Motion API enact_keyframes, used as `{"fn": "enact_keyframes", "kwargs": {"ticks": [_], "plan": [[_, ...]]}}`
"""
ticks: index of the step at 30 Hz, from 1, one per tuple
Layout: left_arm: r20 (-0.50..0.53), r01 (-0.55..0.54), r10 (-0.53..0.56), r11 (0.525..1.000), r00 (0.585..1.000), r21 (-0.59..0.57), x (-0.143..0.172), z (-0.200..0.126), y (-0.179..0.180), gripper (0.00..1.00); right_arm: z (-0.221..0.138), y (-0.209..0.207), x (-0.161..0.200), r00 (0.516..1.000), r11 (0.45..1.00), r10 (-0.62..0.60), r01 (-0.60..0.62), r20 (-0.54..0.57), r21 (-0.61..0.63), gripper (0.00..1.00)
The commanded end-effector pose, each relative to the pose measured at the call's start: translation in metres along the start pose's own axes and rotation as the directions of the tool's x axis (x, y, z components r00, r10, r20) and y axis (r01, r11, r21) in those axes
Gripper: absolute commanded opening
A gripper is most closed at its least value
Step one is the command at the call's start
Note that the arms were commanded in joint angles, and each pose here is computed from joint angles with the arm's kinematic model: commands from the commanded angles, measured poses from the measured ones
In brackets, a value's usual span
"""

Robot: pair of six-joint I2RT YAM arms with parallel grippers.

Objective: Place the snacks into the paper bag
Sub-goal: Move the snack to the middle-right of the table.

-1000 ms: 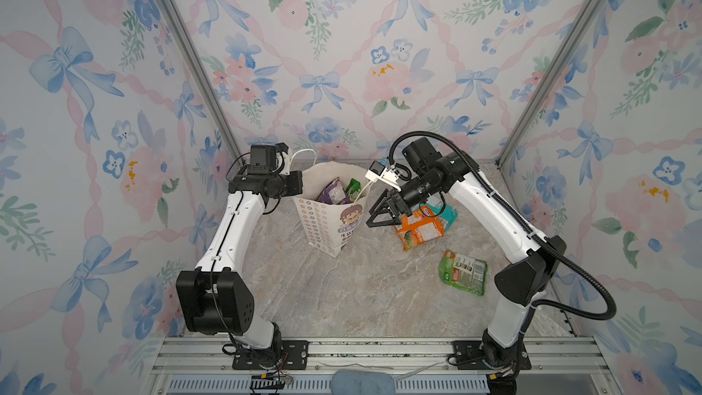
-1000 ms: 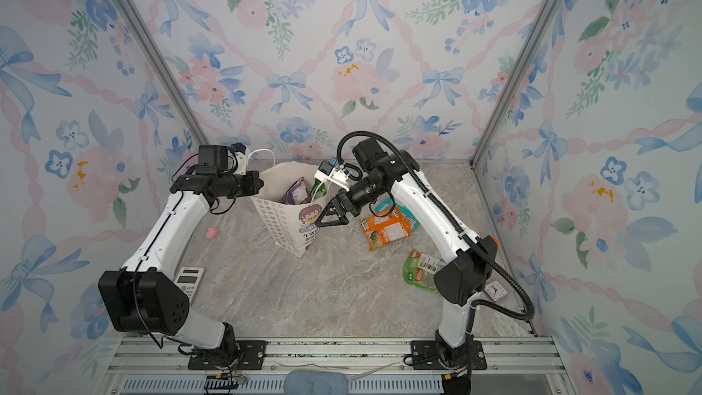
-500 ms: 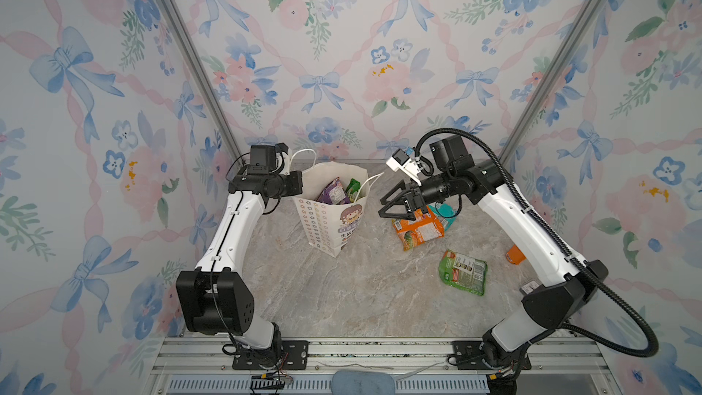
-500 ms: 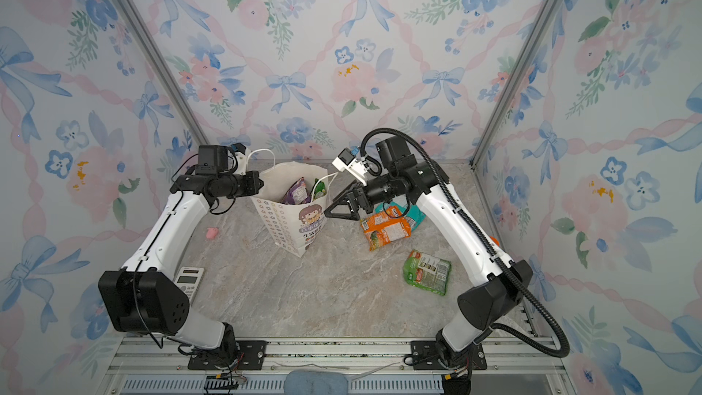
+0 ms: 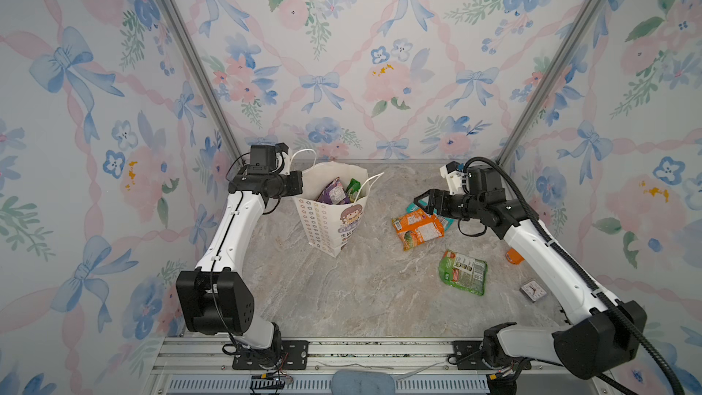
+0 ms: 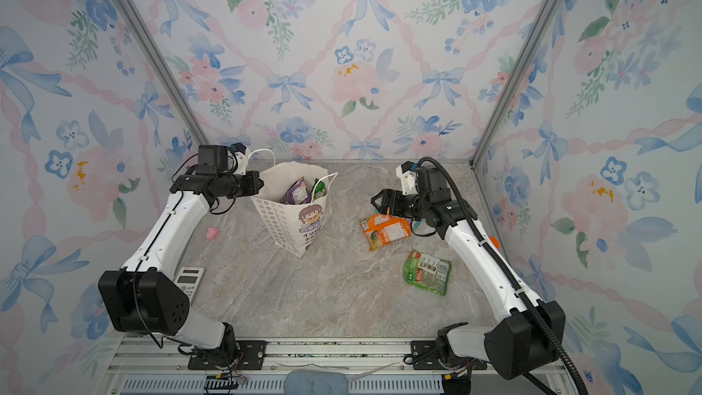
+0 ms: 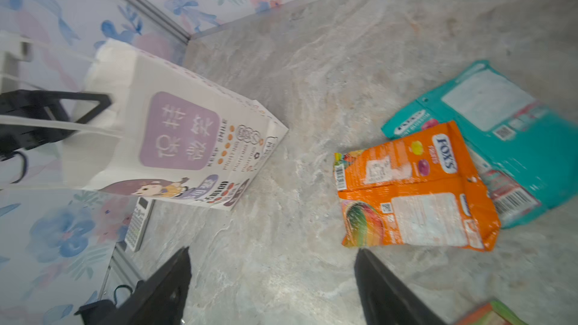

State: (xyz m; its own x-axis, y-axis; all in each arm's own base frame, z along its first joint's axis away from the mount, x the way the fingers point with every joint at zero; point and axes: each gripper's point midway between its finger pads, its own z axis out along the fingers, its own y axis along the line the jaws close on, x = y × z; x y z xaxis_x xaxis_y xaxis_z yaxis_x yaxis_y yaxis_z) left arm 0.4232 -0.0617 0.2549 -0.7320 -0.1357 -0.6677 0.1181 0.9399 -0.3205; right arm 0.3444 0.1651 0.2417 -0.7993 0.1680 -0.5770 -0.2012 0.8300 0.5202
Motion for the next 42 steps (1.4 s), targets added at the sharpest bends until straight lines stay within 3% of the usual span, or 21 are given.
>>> {"fn": "enact_keyframes", "kwargs": {"ticks": [1,4,8,15,22,30,38,42], "plan": [[0.064,-0.014,0.013,1.000,0.998,0.016,-0.015,-0.009,-0.003,0.00,0.009,-0.058,0.017,0.995,0.972,0.102,-0.104,0.018,0.213,0.83],[0.063,-0.011,0.010,1.000,0.998,0.019,-0.015,-0.008,-0.003,0.00,0.003,-0.101,0.038,0.987,0.921,0.157,-0.154,0.020,0.357,0.85],[0.067,-0.015,0.014,1.000,0.998,0.014,-0.016,-0.010,-0.003,0.00,-0.017,-0.148,0.070,0.971,0.838,0.227,-0.236,0.079,0.493,0.98],[0.066,-0.015,0.014,1.000,0.998,0.015,-0.015,-0.010,-0.003,0.00,-0.033,-0.194,0.112,0.932,0.743,0.333,-0.352,0.141,0.570,0.97],[0.061,-0.013,0.012,1.000,0.998,0.014,-0.014,-0.007,-0.003,0.00,-0.030,-0.222,0.144,0.892,0.703,0.434,-0.424,0.128,0.571,0.97],[0.059,-0.015,0.014,1.000,0.998,0.018,-0.014,-0.006,-0.005,0.00,-0.016,-0.231,0.160,0.869,0.699,0.483,-0.458,0.110,0.549,0.97],[0.060,-0.019,0.018,1.000,0.998,0.015,-0.014,-0.007,-0.005,0.00,0.013,-0.209,0.158,0.846,0.761,0.526,-0.511,0.080,0.401,0.97],[0.063,-0.020,0.019,1.000,0.998,0.014,-0.014,-0.008,-0.005,0.00,0.026,-0.186,0.152,0.877,0.808,0.480,-0.457,0.035,0.372,0.98]]}}
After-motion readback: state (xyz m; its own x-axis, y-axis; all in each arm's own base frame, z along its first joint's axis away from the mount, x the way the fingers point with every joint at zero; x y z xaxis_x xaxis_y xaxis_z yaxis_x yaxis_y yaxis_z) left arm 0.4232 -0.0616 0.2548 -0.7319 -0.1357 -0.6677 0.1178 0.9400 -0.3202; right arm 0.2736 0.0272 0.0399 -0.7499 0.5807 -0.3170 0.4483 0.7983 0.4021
